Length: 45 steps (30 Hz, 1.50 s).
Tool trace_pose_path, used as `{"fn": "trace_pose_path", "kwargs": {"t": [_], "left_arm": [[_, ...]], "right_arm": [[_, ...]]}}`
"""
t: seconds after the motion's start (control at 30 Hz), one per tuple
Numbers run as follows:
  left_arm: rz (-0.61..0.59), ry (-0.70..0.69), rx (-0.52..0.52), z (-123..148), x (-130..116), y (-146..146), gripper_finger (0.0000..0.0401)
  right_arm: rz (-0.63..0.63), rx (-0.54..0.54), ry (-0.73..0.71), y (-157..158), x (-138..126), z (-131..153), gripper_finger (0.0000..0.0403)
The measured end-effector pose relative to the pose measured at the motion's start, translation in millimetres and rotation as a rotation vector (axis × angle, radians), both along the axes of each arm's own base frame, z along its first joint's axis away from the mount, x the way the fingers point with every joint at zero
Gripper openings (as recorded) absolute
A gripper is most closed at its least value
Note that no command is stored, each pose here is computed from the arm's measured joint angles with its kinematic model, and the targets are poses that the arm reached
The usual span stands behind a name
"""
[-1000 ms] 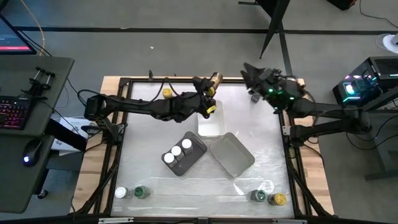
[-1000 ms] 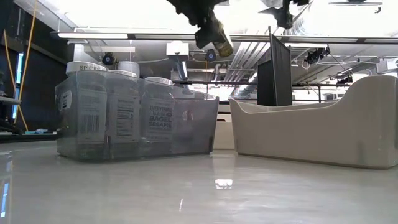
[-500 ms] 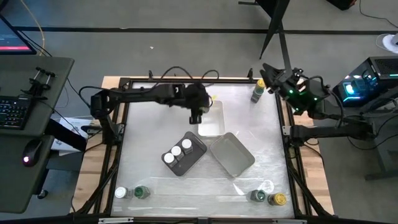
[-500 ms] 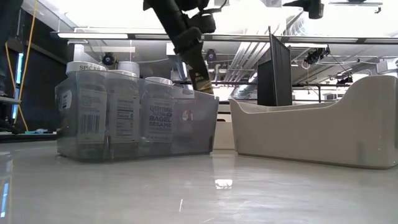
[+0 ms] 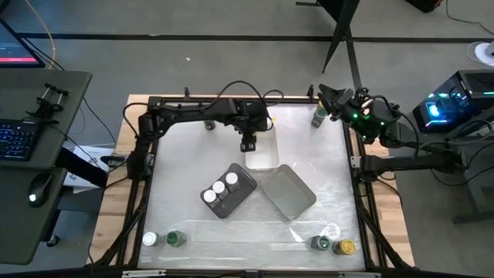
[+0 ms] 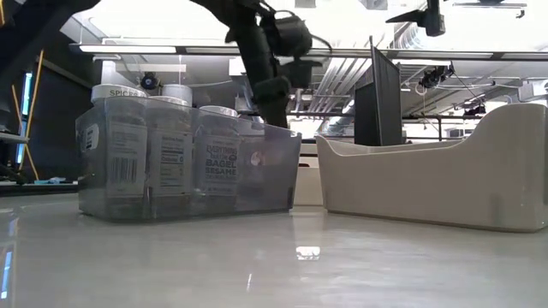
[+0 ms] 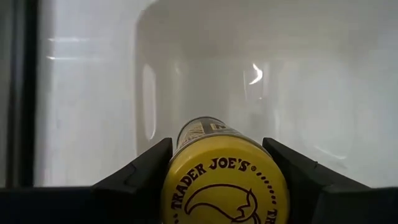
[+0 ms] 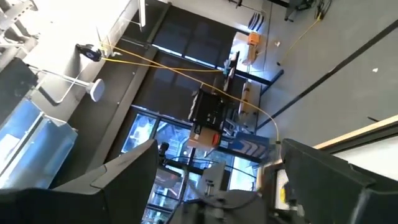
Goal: Sort spices by type
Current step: Put the yellow seasoning bottle into the white bin
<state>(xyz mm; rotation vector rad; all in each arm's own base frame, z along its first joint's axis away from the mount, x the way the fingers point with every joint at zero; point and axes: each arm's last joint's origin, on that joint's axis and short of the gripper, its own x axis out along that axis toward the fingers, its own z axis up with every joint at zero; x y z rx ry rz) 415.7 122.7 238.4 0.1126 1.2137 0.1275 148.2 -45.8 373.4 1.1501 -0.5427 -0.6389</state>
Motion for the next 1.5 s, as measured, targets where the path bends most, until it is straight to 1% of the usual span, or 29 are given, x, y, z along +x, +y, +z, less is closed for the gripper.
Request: {"fn": "trace_pose_path", "kwargs": {"t": [0.13, 0.2, 0.43, 0.57, 0.73, 0.9, 1.0, 1.1, 1.23, 1.33, 1.5], "left_arm": [[-0.031, 0.019, 0.005, -7, 2, 1, 0.0233], [-0.031, 0.021, 0.005, -8, 2, 1, 0.0241], [-0.026, -0.018, 0.018, -6, 4, 3, 0.0247], [-0.018, -0.001, 0.020, -2, 2, 6, 0.0248], [-0.016, -0.031, 0.029, 16, 5, 7, 0.0249], [-0.051, -0.039, 0.034, 37, 4, 6, 0.0249], [-0.030, -0.045, 0.027, 55, 2, 6, 0.0249], [0.043, -0.038, 0.002, 76, -12, 11, 0.0249], [0.172, -0.019, -0.028, 98, -45, 27, 0.0249], [0.304, 0.008, -0.060, 97, -76, 45, 0.0249], [0.527, 0.022, -0.095, 77, -133, 68, 0.0249]], "right_arm": [[0.003, 0.000, 0.000, 0, 0, 0, 0.0335], [0.003, -0.001, 0.001, 0, 0, 0, 0.0335], [0.003, -0.002, 0.006, 0, 0, 0, 0.0335], [0.004, 0.000, 0.012, 0, 0, -1, 0.0335], [0.007, 0.000, 0.014, 0, 0, -1, 0.0335], [0.042, -0.003, 0.015, 1, 1, -1, 0.0335], [0.046, -0.003, 0.014, 1, 1, -1, 0.0335], [0.045, -0.003, 0.015, 1, 1, -1, 0.0334], [0.046, -0.013, 0.028, 1, 1, -1, 0.0334], [0.047, -0.020, 0.048, 1, 1, -2, 0.0334], [0.047, -0.017, 0.071, 1, 1, -4, 0.0334]]}}
